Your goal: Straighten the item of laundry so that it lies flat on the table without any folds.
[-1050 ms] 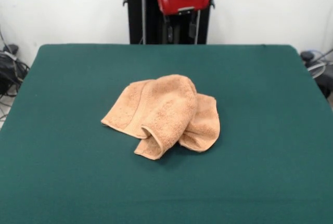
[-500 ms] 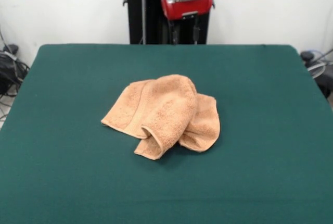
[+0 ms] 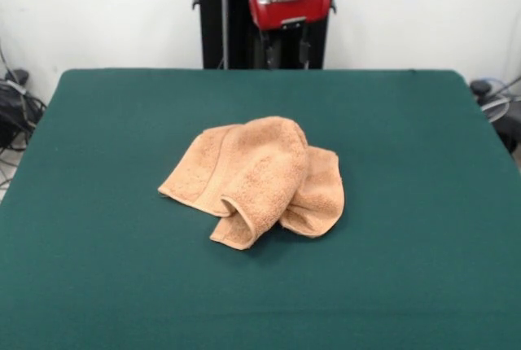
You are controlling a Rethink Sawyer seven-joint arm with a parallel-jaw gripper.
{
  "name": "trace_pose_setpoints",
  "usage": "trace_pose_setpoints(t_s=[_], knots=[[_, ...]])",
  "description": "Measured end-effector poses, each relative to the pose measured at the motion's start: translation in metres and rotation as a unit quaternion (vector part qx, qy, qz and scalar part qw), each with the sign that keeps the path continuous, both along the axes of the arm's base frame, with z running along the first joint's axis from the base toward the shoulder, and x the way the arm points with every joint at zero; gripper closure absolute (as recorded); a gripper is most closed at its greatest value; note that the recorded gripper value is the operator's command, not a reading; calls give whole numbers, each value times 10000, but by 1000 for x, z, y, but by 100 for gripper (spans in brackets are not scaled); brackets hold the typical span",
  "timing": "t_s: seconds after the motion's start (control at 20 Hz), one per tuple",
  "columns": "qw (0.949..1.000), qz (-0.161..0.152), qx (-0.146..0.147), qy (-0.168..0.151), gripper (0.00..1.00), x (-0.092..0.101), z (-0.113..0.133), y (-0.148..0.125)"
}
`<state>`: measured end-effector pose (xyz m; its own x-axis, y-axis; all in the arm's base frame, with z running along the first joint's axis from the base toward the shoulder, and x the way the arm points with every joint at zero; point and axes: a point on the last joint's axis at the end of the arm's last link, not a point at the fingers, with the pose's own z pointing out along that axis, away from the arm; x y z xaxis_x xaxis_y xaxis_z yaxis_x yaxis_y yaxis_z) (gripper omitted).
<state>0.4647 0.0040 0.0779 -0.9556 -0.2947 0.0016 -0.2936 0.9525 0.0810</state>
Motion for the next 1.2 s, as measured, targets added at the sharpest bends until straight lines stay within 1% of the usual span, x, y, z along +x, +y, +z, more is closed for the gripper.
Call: trace_pose_setpoints(t_s=[0.3,0.65,0.9,1.2], knots=[[10000,-33,-29,21,0,-9,7,-4],[9998,-165,1,118,0,-37,13,-13],[9997,-139,44,208,0,-47,12,-8],[9997,-62,86,241,0,-45,7,0]])
